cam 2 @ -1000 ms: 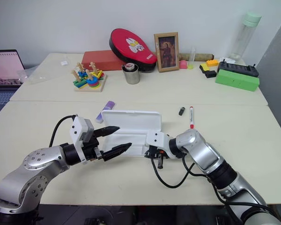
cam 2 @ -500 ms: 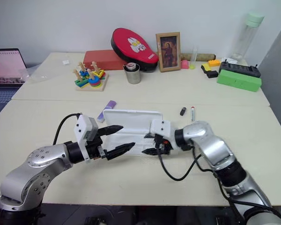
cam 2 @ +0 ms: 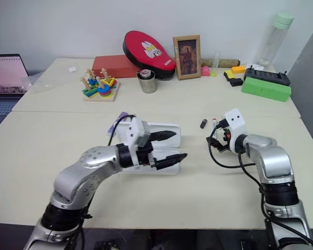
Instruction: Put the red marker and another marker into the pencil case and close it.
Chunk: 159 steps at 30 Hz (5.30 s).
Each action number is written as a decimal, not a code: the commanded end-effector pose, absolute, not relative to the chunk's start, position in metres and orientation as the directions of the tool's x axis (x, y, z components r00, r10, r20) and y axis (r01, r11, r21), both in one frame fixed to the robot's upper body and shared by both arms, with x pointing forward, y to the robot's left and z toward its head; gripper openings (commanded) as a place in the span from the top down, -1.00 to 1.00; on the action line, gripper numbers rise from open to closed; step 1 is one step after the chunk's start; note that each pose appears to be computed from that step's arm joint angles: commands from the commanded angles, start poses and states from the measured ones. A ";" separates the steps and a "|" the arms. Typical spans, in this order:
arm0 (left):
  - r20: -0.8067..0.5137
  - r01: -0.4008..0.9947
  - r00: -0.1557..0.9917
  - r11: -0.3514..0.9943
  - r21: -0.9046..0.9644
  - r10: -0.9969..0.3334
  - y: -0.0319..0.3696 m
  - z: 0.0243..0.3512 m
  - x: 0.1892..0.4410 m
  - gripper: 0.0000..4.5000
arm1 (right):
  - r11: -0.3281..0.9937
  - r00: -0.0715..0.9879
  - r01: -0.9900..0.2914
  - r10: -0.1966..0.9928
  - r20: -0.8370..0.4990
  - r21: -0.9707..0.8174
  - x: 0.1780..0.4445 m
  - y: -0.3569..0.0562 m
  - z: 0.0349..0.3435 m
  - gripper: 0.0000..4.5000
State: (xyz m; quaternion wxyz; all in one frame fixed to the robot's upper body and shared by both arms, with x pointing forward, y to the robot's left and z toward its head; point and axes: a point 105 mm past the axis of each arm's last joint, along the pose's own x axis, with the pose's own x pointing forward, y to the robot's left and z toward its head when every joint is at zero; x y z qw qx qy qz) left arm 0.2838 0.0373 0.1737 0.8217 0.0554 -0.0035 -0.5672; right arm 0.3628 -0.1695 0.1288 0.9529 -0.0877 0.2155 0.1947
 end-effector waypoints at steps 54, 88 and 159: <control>-0.206 0.564 0.821 0.814 0.138 -0.533 0.227 0.151 0.211 -1.00 | -0.020 0.192 -0.912 0.862 -0.469 -0.410 0.304 0.019 0.150 0.88; 0.116 0.139 0.982 0.987 0.083 -0.148 0.294 0.240 0.291 -1.00 | 0.064 0.093 -0.951 0.992 -0.082 -0.303 0.296 0.018 0.261 -0.99; -0.218 0.873 0.457 0.387 0.298 -0.862 0.158 0.237 0.262 0.47 | 0.106 0.145 -0.968 0.976 -0.162 -0.229 0.268 -0.070 0.247 -1.00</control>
